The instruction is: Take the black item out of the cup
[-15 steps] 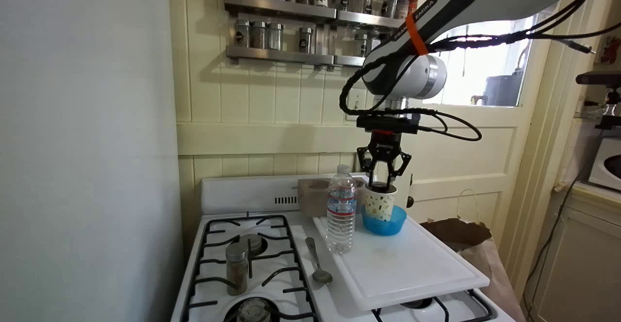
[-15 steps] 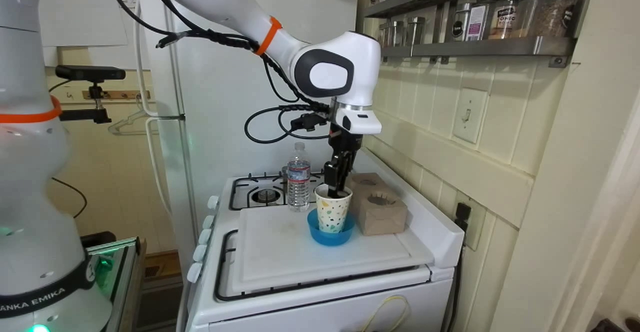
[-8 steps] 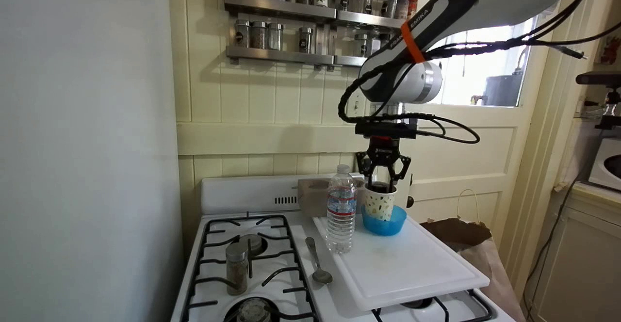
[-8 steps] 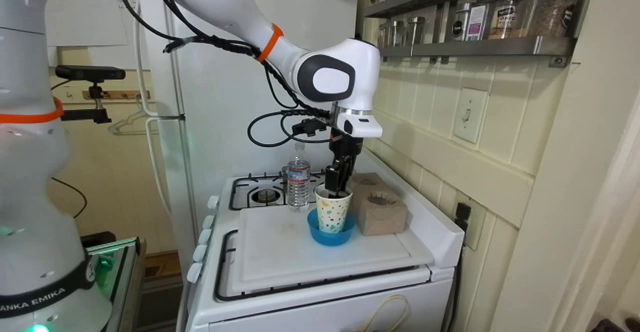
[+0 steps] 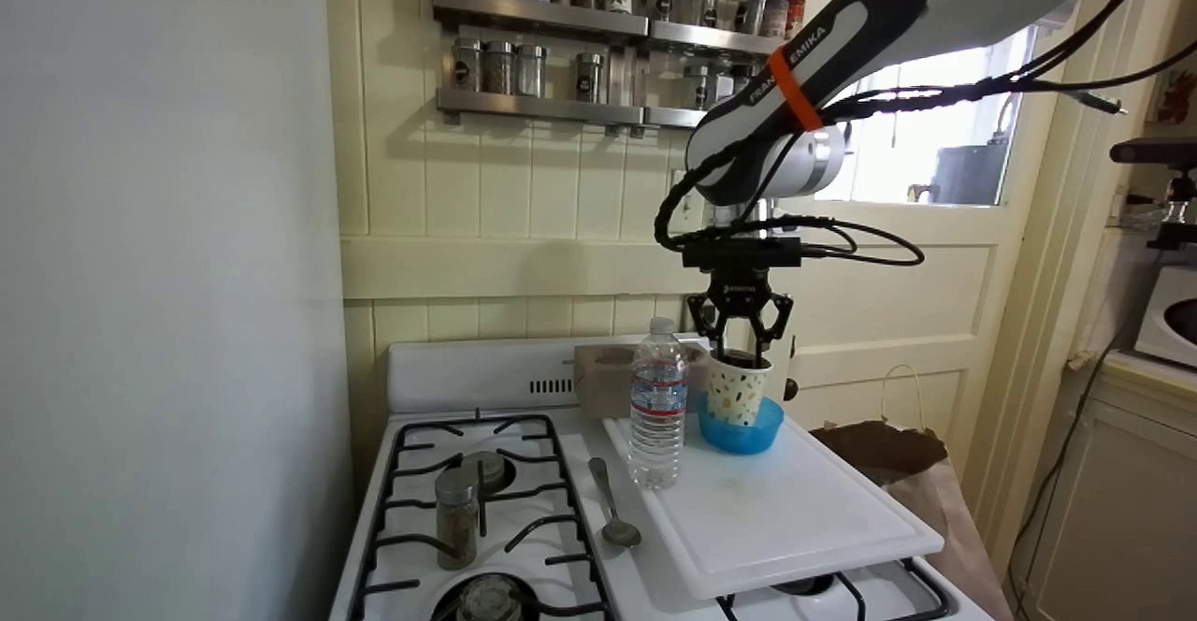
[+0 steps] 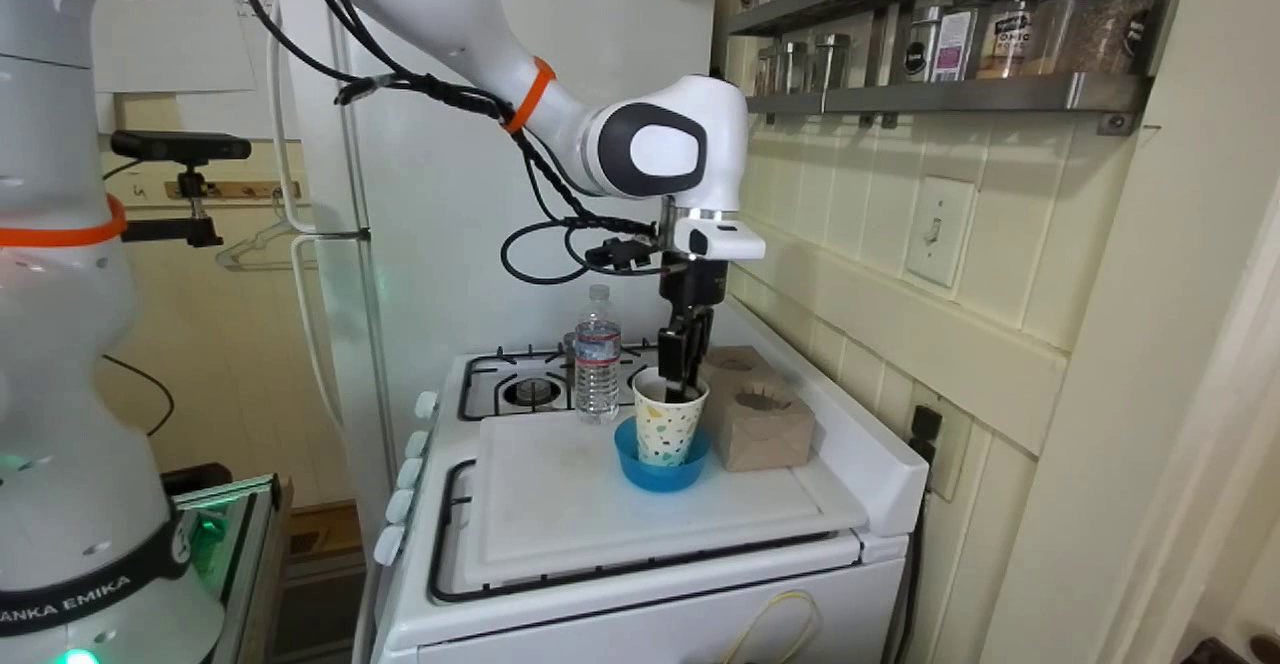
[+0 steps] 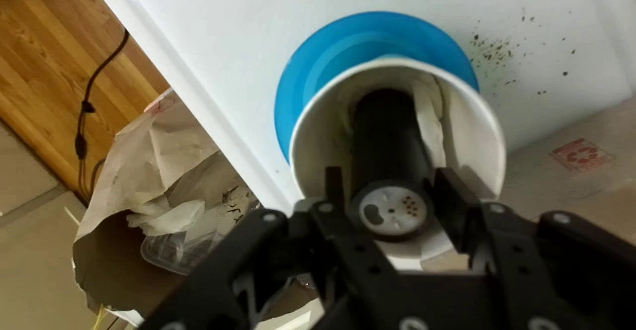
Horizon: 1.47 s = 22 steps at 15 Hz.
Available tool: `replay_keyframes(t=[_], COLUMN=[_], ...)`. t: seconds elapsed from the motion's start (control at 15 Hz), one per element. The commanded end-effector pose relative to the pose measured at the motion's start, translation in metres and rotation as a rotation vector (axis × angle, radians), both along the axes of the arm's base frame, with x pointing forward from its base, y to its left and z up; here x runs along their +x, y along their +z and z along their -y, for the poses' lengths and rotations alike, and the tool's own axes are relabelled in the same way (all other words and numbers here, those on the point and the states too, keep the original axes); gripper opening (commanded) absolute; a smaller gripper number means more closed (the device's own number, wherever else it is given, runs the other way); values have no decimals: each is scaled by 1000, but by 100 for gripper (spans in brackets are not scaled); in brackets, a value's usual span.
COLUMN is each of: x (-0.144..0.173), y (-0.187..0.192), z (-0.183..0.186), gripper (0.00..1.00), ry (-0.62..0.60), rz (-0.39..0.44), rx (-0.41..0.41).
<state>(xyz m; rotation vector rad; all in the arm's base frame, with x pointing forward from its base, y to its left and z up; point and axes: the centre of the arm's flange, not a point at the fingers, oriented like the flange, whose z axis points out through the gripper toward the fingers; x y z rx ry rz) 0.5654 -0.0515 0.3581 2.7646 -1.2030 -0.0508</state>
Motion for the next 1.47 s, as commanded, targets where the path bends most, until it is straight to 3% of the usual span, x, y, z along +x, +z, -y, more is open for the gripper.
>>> replay_keyframes(t=[0.0,0.07,0.6,0.87,1.13,1.4], x=[3,3,-14,-44,-87,-118], y=[-2,-1,47,93,140,180], z=[-9,-12,-23,-24,-28,-64], gripper=[25,18,18,18,18,18], ry=[19,28,95,123,161,193], rz=[-2,2,42,73,41,29], rx=[-47,-54,-43,-56,-96,-124])
